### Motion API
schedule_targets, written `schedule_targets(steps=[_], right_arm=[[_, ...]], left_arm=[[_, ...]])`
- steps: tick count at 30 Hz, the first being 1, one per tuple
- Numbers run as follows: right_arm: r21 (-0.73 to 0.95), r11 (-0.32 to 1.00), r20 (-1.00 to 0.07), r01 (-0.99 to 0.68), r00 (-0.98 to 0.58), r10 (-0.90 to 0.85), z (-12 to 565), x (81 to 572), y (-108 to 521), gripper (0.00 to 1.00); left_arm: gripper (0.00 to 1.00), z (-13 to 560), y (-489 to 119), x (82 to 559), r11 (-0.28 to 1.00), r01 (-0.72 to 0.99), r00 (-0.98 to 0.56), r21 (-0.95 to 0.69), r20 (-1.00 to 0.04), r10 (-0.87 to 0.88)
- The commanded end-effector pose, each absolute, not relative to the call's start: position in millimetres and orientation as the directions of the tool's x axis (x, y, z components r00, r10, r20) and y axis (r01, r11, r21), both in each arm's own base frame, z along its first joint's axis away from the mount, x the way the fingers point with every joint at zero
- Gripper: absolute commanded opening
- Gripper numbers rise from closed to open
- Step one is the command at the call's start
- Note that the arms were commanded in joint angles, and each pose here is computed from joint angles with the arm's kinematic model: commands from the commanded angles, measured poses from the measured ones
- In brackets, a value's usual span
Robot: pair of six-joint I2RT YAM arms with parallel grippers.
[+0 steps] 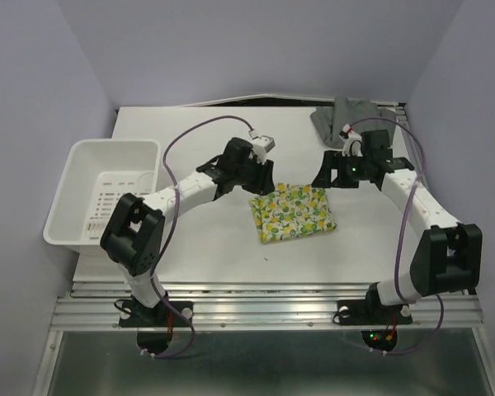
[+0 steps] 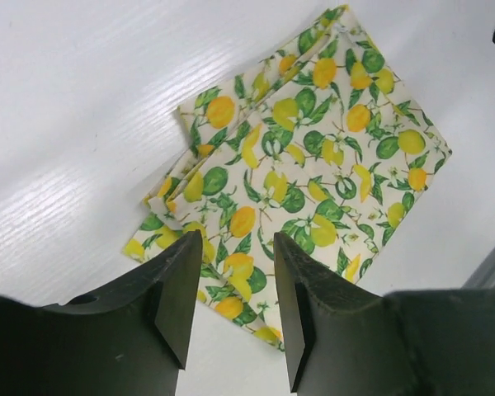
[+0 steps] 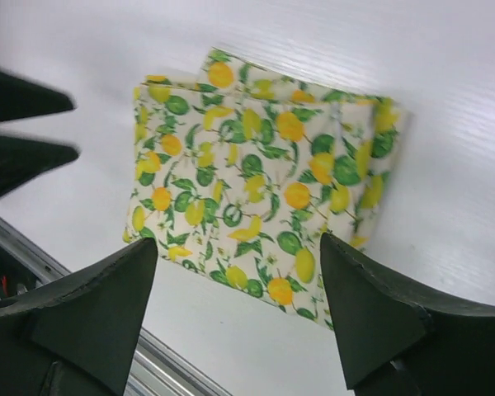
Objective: Fold and stack the skirts
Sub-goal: Fold the skirt, then neatly place the folded skirt to the corner
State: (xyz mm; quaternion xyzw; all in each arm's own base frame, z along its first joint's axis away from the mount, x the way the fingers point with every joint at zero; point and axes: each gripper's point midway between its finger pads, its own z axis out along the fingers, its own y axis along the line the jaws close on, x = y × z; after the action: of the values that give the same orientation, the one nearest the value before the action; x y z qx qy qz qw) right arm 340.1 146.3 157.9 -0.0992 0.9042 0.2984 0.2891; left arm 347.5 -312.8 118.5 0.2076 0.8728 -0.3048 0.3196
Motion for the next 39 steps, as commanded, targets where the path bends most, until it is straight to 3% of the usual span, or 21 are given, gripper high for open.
schedule_targets(steps=[1,4,9,14,17,21,24,26,32,39], right_arm=[[0.467,0.877,-0.466,-0.113,-0.874,0.135,120,332,105,0.85],[0.482,0.875,-0.382,-0.031,-0.907,0.179,93,329,91,0.82],[0.534,0.844,-0.255,0.042,-0.944,0.208,55,326,88,0.82],[0.631,0.774,-0.188,0.041,-0.961,0.204,39,323,106,0.78],[0.668,0.743,-0.169,0.026,-0.968,0.186,30,321,113,0.64],[0.681,0.732,-0.191,-0.006,-0.967,0.170,28,329,115,0.50],[0.699,0.715,-0.194,-0.003,-0.963,0.186,35,335,118,0.26],[0.727,0.686,-0.179,0.013,-0.962,0.208,45,337,123,0.03],[0.785,0.618,-0.155,0.037,-0.955,0.253,67,340,133,0.01],[0.782,0.618,-0.132,0.073,-0.951,0.278,66,344,132,0.01]], left_arm=[[0.55,178,-346,328,0.667,0.725,-0.447,-0.172,-0.854,0.266],[0.73,187,-351,322,0.636,0.770,-0.324,-0.049,-0.889,0.323],[0.81,201,-352,337,0.609,0.788,-0.194,0.087,-0.904,0.381],[0.80,206,-363,355,0.548,0.806,-0.062,0.222,-0.890,0.451],[0.80,208,-374,358,0.399,0.887,0.020,0.230,-0.884,0.466],[0.88,214,-377,369,0.286,0.954,-0.042,0.092,-0.902,0.430],[0.88,200,-382,366,0.285,0.958,-0.088,0.038,-0.904,0.417],[0.90,205,-380,358,0.321,0.945,-0.059,0.069,-0.926,0.373],[0.92,193,-390,304,0.309,0.908,0.110,0.285,-0.870,0.480],[0.89,150,-408,260,0.260,0.904,0.134,0.339,-0.803,0.580]])
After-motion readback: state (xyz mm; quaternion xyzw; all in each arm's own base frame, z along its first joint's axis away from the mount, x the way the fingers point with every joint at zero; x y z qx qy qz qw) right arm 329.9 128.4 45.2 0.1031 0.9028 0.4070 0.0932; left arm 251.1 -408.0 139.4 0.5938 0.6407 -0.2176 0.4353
